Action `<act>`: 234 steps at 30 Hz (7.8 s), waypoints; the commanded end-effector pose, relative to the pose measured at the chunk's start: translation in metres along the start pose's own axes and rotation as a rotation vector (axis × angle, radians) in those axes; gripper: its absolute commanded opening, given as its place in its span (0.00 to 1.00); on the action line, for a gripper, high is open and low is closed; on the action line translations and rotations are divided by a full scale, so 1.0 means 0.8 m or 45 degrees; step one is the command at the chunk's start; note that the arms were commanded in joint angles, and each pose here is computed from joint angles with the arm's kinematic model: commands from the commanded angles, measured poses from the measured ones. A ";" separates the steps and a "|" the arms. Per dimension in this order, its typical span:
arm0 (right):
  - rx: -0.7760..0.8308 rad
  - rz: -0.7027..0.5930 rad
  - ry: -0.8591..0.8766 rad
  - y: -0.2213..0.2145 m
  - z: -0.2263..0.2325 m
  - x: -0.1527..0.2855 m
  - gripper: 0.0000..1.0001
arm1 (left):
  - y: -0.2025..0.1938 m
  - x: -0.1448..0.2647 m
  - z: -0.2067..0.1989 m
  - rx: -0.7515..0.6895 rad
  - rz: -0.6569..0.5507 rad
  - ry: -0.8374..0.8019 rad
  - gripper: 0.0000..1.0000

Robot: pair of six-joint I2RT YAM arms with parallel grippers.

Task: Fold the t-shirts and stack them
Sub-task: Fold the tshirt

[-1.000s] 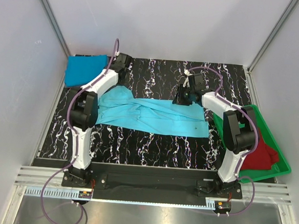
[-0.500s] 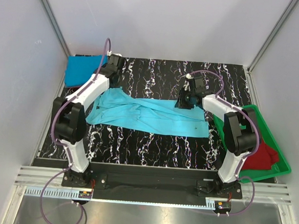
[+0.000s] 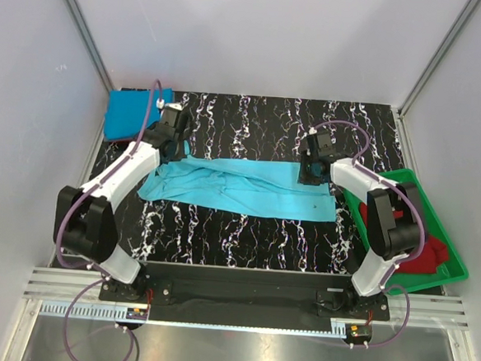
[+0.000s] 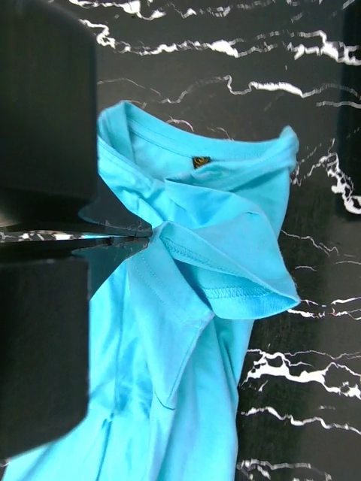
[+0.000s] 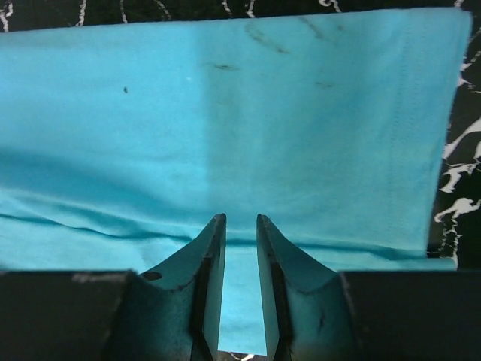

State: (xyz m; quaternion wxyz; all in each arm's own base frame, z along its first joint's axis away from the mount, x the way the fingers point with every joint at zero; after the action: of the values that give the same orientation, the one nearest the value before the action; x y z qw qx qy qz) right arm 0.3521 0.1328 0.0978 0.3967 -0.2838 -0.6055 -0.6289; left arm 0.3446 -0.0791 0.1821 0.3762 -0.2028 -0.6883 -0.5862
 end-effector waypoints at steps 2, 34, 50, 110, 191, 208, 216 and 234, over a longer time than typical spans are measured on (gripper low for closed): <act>-0.001 -0.011 -0.105 -0.005 -0.019 0.010 0.30 | 0.013 0.035 0.013 0.082 -0.121 -0.004 0.00; -0.091 -0.085 0.138 0.028 0.006 0.052 0.29 | -0.017 -0.007 0.026 0.342 0.041 -0.306 0.56; -0.072 -0.116 0.083 0.031 0.024 0.034 0.31 | -0.059 -0.036 0.058 0.388 0.140 -0.031 0.00; -0.458 0.127 -0.296 -0.044 -0.086 0.002 0.25 | -0.188 -0.033 0.134 0.924 0.302 0.234 0.38; 1.254 -0.534 0.885 0.093 0.352 0.012 0.60 | -0.021 0.023 0.117 0.897 0.020 -0.461 0.48; 1.294 -0.439 0.591 0.043 0.391 -0.045 0.52 | -0.032 0.005 0.123 0.915 0.063 -0.467 0.47; 1.285 -0.424 0.526 0.033 0.383 -0.031 0.18 | -0.037 0.004 0.126 0.913 0.069 -0.435 0.47; 1.060 -0.413 0.598 0.005 0.381 0.035 0.00 | -0.099 0.009 0.116 0.869 0.160 -0.317 0.43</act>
State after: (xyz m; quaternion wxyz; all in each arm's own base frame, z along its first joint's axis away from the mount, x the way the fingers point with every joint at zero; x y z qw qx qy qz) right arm 0.3068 0.4259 0.1287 0.5191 0.1352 -0.7467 -0.3934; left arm 0.2601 -0.0075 0.1336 0.3701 -0.1918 -0.8699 -0.2636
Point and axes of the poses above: each gripper's point midway between its finger pads, its own x axis back along the fingers, its own z axis along the line the jaws close on, y = z × x, the point moved 6 cm from there along x, back along the fingers, and after that the axes turned 8 degrees about x, right-handed, at the moved point
